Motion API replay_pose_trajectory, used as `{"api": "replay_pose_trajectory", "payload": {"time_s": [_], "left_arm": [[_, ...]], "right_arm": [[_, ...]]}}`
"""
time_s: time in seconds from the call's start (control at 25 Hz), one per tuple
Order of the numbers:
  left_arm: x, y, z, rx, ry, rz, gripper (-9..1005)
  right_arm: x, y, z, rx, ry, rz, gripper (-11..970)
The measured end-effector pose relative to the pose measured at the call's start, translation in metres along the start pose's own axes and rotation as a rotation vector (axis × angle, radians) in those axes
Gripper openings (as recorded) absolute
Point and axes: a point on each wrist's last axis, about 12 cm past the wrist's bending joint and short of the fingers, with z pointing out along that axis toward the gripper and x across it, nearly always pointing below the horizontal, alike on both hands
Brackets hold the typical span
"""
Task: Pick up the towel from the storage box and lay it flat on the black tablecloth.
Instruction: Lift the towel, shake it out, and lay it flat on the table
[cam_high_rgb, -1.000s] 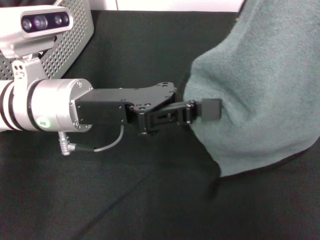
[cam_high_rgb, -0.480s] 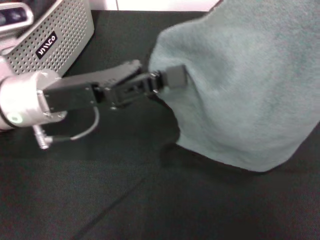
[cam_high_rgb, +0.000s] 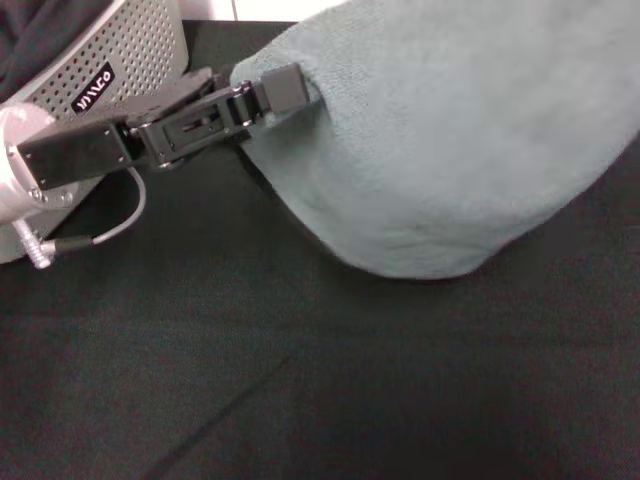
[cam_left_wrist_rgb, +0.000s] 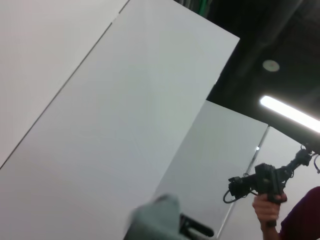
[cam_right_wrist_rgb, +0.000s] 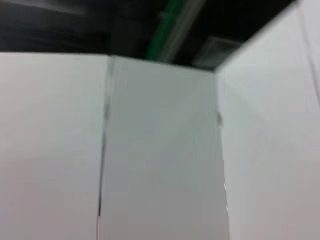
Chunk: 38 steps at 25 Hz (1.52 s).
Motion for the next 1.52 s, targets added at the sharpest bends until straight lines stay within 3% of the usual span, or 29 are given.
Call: {"api": "replay_pose_trajectory", "payload": {"time_s": [0.2, 0.32, 0.64, 0.8, 0.96, 1.24, 1.52], "left_arm": [[-0.010, 0.002, 0.004, 0.014, 0.021, 0.030, 21], [-0.019, 0.004, 0.006, 0.019, 0.040, 0.045, 21], [-0.051, 0.000, 0.001, 0.014, 0.107, 0.066, 20], [-0.058, -0.002, 0.007, 0.046, 0.272, 0.078, 20], [-0.062, -0.006, 0.015, 0.087, 0.421, 0.115, 20], [-0.083, -0.014, 0.015, 0.097, 0.531, 0.210, 19], [-0.100, -0.025, 0.020, 0.119, 0.667, 0.296, 19]], "right_arm": [[0.052, 0.019, 0.010, 0.041, 0.112, 0.156, 11], [0.071, 0.028, 0.017, 0.034, 0.162, 0.207, 11], [0.091, 0.034, 0.013, 0.063, 0.259, 0.321, 14], [0.102, 0.040, 0.011, 0.033, 0.357, 0.362, 163], [0.106, 0.042, 0.006, 0.017, 0.431, 0.398, 392], [0.100, 0.044, -0.029, 0.089, 0.532, 0.421, 501], [0.068, 0.043, -0.071, 0.208, 0.501, 0.371, 580]]}}
